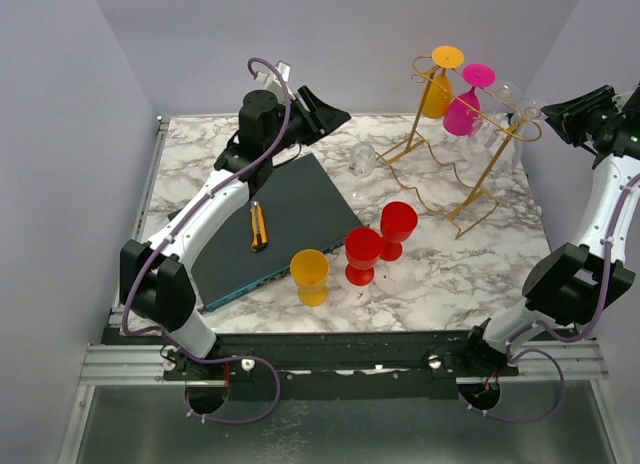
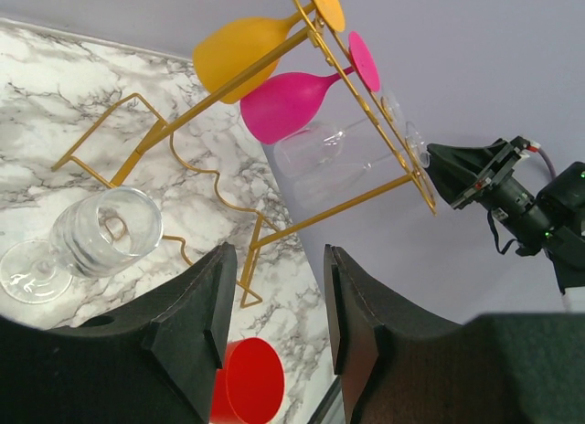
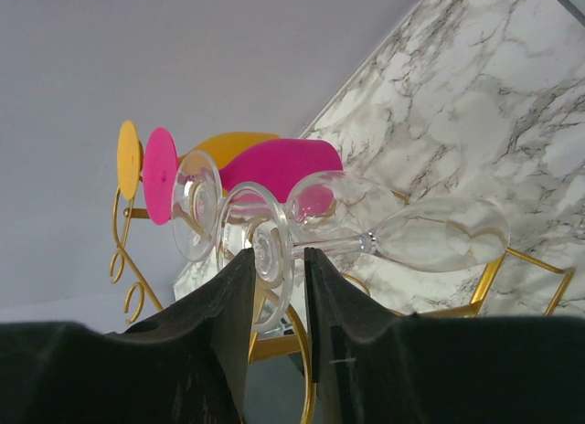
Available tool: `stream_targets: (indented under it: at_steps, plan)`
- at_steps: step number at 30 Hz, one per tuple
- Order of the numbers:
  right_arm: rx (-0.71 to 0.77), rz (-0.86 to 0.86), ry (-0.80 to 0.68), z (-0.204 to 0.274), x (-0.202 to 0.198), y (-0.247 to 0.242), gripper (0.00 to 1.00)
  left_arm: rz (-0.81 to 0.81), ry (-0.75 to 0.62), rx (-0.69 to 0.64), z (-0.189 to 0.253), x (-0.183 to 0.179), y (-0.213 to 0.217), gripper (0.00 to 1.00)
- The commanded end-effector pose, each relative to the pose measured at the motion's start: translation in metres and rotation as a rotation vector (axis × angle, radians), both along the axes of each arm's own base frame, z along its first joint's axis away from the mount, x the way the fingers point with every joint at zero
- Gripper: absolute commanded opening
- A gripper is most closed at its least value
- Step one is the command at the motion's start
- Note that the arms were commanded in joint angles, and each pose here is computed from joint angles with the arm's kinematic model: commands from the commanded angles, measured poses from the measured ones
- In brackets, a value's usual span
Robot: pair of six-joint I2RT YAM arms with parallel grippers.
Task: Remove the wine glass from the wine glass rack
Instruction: Pick up the wine glass from the wine rack.
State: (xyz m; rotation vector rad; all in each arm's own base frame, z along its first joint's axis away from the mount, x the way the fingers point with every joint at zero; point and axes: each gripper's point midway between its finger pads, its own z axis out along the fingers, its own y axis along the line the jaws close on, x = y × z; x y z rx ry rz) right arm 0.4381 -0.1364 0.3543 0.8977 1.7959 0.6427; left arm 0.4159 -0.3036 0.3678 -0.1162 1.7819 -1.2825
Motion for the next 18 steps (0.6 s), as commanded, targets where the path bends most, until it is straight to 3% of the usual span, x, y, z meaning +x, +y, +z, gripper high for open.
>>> stream_targets:
  at_steps: [1,10,18]
  plan:
    - [0.020,0.027,-0.029,0.0094,0.0052,0.0007,0.33,0.020,-0.061,-0.018,0.0226,-0.0105,0.0113,0.49]
    - [0.042,0.032,-0.021,0.0059,0.0060,0.0023,0.27,0.027,-0.068,-0.018,0.0290,-0.0157,0.0158,0.49]
    - [0.054,0.032,-0.016,0.0009,0.0060,0.0027,0.29,0.029,-0.069,-0.015,0.0298,-0.0184,0.0175,0.49]
